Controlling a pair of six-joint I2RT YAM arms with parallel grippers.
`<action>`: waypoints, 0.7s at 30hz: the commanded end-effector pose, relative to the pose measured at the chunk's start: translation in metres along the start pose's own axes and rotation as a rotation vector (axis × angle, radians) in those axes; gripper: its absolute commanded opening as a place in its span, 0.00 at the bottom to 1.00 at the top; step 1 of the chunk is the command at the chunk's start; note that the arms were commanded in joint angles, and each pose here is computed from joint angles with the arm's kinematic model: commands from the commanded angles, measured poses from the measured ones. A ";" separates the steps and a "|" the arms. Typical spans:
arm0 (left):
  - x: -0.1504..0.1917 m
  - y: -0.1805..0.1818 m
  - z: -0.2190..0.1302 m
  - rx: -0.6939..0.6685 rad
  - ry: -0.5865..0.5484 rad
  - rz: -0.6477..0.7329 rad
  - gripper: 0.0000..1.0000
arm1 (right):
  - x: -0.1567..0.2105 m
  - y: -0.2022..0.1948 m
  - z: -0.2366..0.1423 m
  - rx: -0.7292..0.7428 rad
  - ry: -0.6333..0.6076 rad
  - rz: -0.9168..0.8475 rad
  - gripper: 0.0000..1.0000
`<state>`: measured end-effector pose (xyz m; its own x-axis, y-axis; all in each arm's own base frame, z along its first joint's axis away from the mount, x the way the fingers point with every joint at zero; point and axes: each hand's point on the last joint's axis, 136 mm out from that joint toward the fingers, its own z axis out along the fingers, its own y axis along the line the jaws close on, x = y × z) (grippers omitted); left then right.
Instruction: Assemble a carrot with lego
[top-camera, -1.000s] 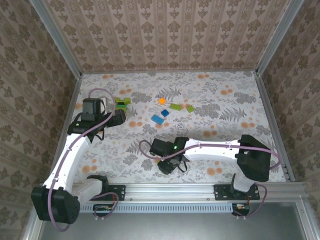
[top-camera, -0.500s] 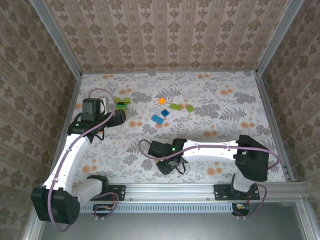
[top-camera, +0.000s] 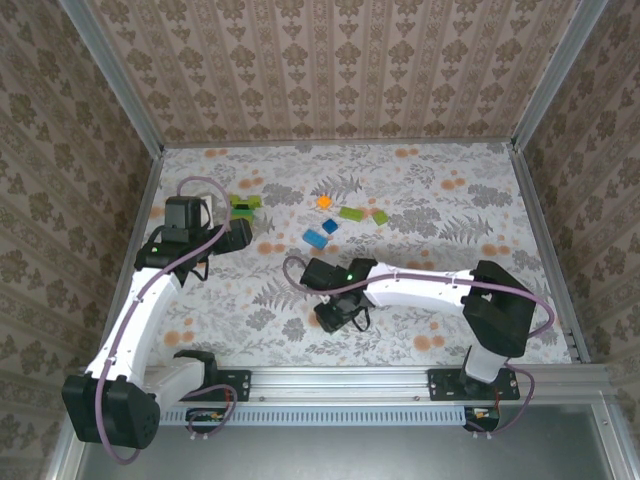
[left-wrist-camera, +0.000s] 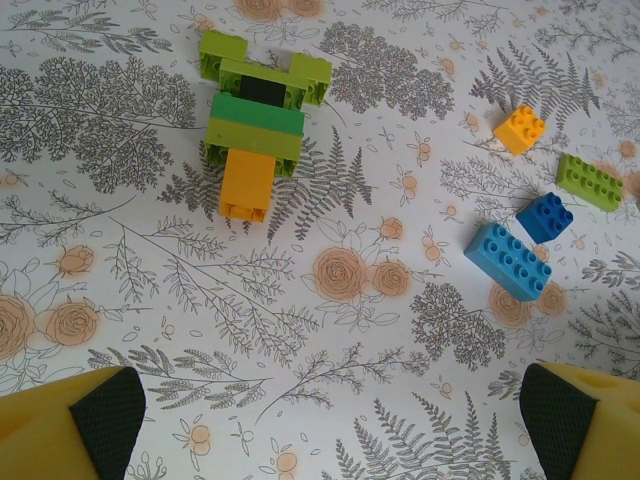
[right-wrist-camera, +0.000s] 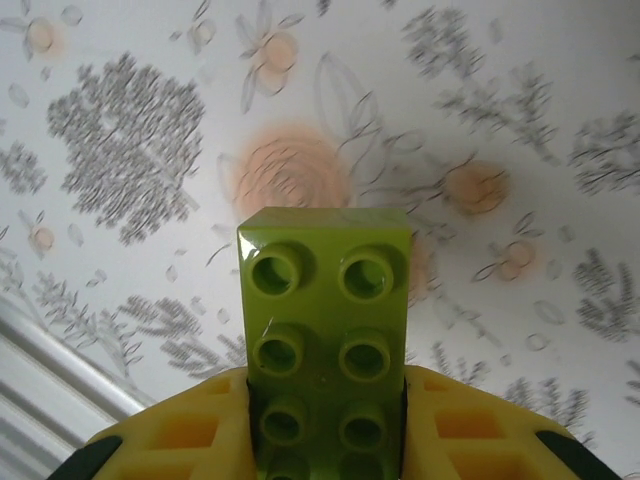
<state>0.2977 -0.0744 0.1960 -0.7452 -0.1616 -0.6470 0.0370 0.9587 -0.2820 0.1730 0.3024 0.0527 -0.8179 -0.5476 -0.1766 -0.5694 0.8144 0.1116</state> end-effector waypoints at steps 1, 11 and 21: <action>-0.005 -0.007 -0.006 0.028 -0.026 0.021 1.00 | 0.058 -0.073 0.040 0.263 0.259 -0.006 0.26; -0.005 -0.006 -0.005 0.024 -0.026 0.021 1.00 | 0.005 -0.094 0.028 0.240 0.177 0.017 0.25; -0.006 -0.007 -0.005 0.025 -0.027 0.022 1.00 | -0.034 -0.080 0.005 0.180 0.102 -0.022 0.24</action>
<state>0.2977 -0.0743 0.1962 -0.7446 -0.1617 -0.6476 0.0370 0.9587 -0.2819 0.2503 0.2857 0.0628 -0.8160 -0.5466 -0.1884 -0.5611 0.8272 0.0301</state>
